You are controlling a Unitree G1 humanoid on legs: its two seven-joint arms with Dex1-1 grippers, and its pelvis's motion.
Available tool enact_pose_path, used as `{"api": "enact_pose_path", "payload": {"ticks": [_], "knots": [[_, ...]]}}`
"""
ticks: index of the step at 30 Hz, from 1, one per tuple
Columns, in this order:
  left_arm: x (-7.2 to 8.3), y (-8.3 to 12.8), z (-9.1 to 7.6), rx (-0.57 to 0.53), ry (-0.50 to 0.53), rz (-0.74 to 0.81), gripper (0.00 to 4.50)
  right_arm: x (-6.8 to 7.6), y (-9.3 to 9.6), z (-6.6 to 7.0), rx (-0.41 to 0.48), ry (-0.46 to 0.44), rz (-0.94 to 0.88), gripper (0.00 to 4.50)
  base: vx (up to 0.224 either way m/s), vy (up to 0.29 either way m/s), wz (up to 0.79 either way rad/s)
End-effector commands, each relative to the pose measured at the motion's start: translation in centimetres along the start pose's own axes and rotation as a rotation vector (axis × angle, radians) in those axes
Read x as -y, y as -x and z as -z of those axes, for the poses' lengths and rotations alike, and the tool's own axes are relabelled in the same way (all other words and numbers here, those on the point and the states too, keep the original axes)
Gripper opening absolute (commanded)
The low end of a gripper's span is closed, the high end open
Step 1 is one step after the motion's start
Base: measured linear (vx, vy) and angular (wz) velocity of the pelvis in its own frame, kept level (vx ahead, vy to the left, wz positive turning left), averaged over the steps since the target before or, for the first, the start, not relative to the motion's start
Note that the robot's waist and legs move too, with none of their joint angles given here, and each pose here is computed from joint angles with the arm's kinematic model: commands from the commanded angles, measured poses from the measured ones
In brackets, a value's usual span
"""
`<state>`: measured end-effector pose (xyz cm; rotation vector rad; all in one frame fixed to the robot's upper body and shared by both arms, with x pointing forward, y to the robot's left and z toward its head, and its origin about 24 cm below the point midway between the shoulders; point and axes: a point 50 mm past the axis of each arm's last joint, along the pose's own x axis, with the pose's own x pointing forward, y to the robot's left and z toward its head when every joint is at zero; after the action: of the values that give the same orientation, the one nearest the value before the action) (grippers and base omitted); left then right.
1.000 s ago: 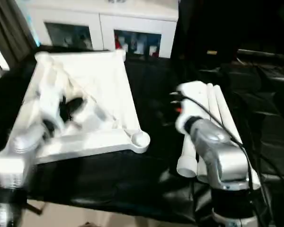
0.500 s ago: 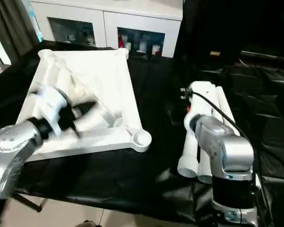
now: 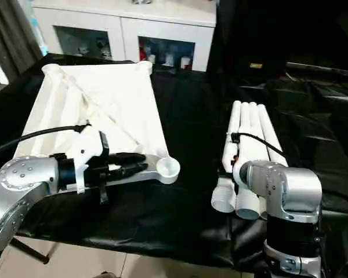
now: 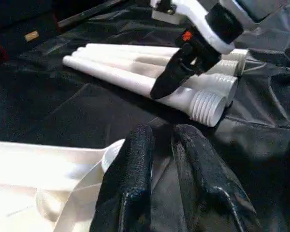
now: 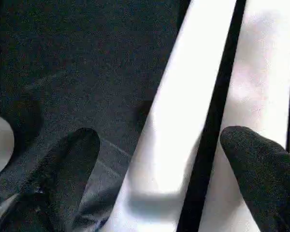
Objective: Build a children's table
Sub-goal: Pick table leg
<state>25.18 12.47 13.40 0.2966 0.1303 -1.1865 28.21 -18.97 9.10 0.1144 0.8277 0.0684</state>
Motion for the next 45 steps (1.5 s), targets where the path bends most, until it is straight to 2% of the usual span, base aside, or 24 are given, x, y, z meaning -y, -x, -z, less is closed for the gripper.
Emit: {"api": "enact_pose_path", "payload": {"ticks": [1,16,17,19,20,26,28,37,39,41,43,45], "knots": [[0.0,-0.2,-0.4,-0.003,-0.021,0.015,0.95,0.0,0.2,0.0,-0.017,-0.009,-0.009,4.5,0.0,0.0,0.0],[0.0,-0.3,-0.4,-0.014,-0.025,0.021,0.95,-0.7,-1.6,0.5,-0.083,-0.042,-0.067,4.5,0.0,0.0,0.0],[0.0,-0.3,-0.4,-0.014,-0.025,0.021,0.96,-0.7,-1.7,0.5,-0.084,-0.042,-0.066,4.31,0.0,0.0,0.0],[0.0,-0.3,-0.4,-0.012,-0.017,0.026,0.96,-0.8,-1.7,0.5,-0.085,-0.042,-0.068,4.31,0.0,0.0,0.0],[0.1,-0.3,-0.5,-0.01,-0.014,0.031,0.96,-0.8,-1.8,0.4,-0.087,-0.046,-0.072,4.1,0.0,0.0,0.0],[0.2,-0.3,-0.5,-0.008,-0.024,0.033,0.96,-1.0,-2.2,0.4,-0.091,-0.047,-0.08,3.71,0.0,0.0,0.0],[0.2,-0.3,-0.5,-0.009,-0.029,0.031,0.96,-1.1,-2.2,0.4,-0.091,-0.047,-0.081,3.42,0.0,0.0,0.0],[0.0,-0.4,-0.4,-0.015,-0.034,0.022,0.96,-1.3,-2.5,0.1,-0.07,-0.048,-0.084,2.69,0.0,0.0,0.0],[0.0,-0.4,-0.4,-0.015,-0.024,0.025,1.3,-1.3,-2.5,0.1,-0.068,-0.05,-0.084,2.46,0.0,0.0,0.0],[0.1,-0.4,-0.3,-0.017,-0.01,0.031,1.3,-1.3,-2.6,0.2,-0.068,-0.052,-0.083,2.46,0.0,0.0,0.0],[0.1,-0.4,-0.3,-0.018,0.001,0.032,1.63,-1.3,-2.7,0.2,-0.07,-0.051,-0.083,2.12,0.0,0.0,0.0],[0.1,-0.3,-0.4,-0.016,0.004,0.029,1.69,-1.3,-2.9,0.3,-0.074,-0.053,-0.084,2.09,0.0,0.0,0.0]]}}
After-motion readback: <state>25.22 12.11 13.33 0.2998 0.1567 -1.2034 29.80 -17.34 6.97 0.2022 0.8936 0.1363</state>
